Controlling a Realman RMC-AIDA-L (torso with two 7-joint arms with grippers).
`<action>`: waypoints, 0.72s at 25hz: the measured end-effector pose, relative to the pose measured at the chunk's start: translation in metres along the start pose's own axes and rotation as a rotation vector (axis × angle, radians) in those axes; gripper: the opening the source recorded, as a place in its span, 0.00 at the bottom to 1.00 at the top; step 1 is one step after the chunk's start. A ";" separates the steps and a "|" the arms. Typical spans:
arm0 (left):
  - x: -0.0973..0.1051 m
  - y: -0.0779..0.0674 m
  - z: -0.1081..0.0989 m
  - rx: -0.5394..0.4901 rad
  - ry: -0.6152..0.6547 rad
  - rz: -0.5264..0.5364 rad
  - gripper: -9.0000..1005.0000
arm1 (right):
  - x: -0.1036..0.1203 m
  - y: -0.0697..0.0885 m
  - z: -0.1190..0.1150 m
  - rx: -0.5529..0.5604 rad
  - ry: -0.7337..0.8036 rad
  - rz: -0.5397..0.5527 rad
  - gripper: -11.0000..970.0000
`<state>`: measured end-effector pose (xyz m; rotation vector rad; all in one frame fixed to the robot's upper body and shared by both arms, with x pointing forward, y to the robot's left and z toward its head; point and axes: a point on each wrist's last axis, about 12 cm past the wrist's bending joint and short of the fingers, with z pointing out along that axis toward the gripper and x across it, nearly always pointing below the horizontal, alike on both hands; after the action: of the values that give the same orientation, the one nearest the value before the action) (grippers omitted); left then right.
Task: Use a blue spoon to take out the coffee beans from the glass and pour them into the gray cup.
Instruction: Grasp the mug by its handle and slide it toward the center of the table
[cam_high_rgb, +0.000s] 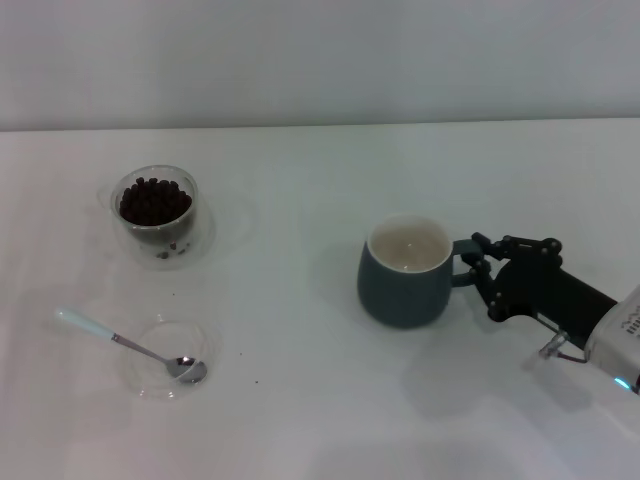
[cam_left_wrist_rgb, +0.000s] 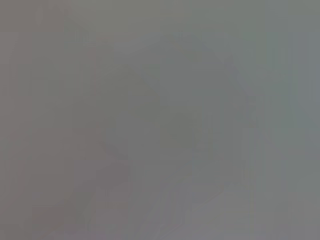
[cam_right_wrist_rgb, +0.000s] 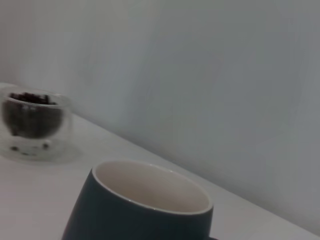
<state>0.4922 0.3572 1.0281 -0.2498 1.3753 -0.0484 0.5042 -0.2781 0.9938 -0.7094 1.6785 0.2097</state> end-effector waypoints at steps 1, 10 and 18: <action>0.000 0.000 0.000 0.000 0.000 0.000 0.86 | -0.001 0.002 0.001 -0.011 -0.003 -0.002 0.17; 0.000 -0.002 0.001 0.004 -0.001 -0.004 0.86 | -0.010 0.022 0.009 -0.117 -0.037 -0.021 0.16; 0.000 -0.003 0.002 0.006 -0.002 -0.007 0.86 | -0.016 0.040 0.014 -0.207 -0.064 -0.045 0.16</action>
<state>0.4945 0.3547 1.0288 -0.2496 1.3723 -0.0575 0.4949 -0.2338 0.9962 -0.8849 1.5923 0.3746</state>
